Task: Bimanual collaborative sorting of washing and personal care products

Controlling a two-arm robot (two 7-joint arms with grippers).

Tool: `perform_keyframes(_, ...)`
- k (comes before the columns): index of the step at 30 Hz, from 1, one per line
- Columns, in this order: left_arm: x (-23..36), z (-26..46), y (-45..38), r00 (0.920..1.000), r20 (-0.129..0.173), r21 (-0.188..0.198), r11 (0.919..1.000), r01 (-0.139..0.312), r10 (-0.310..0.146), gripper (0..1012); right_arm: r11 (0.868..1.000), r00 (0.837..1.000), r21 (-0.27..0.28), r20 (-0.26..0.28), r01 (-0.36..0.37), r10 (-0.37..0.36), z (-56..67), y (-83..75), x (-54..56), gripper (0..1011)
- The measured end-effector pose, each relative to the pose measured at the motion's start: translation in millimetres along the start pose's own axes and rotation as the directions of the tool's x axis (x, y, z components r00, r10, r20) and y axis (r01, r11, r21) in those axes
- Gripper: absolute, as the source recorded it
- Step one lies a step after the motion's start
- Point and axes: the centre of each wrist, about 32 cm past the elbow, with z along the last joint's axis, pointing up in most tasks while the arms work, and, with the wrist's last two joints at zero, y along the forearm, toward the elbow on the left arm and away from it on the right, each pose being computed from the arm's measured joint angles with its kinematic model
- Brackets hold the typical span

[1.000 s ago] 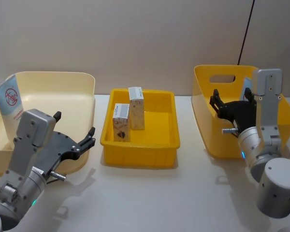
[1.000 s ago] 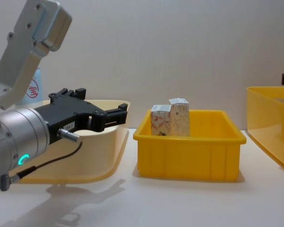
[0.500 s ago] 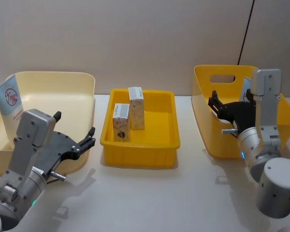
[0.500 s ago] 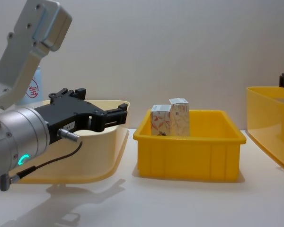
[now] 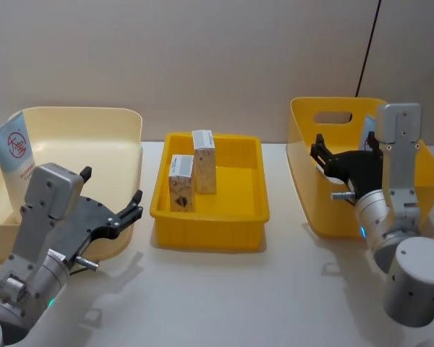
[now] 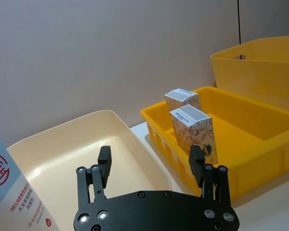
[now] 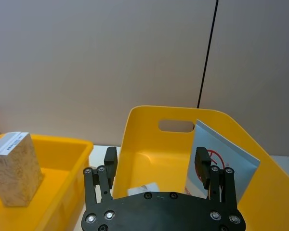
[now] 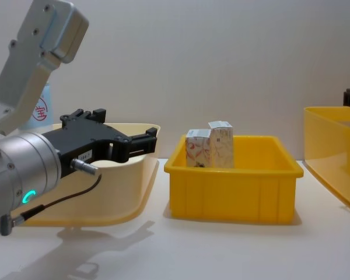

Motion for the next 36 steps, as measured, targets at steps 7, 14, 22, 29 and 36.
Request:
perform_keyframes(7, 0.0, 0.0, 0.0, 1.0000, 0.000, 0.000, 1.0000, 0.000, 0.000, 1003, 0.997, 0.999, 0.060, -0.015, -0.047, 0.048, -3.5, -3.7, 1.8, 1001)
perform_keyframes(14, 0.0, 0.0, 0.0, 1.0000, 0.000, 0.000, 1.0000, 0.000, 0.000, 1003, 0.988, 0.995, 0.120, -0.029, -0.094, 0.099, -7.1, -9.5, 4.0, 1001)
perform_keyframes(22, 0.0, 0.0, 0.0, 1.0000, 0.000, 0.000, 1.0000, 0.000, 0.000, 1003, 0.987, 0.993, 0.116, -0.029, -0.113, 0.117, -10.3, -14.6, 5.1, 1001)
perform_keyframes(29, 0.0, 0.0, 0.0, 1.0000, 0.000, 0.000, 1.0000, 0.000, 0.000, 1003, 0.978, 0.983, 0.109, -0.029, -0.176, 0.180, -18.6, -28.8, 6.2, 1001)
perform_keyframes(36, 0.0, 0.0, 0.0, 1.0000, 0.000, 0.000, 1.0000, 0.000, 0.000, 1003, 0.963, 0.965, 0.096, -0.037, -0.254, 0.258, -28.5, -47.1, 7.0, 1001)
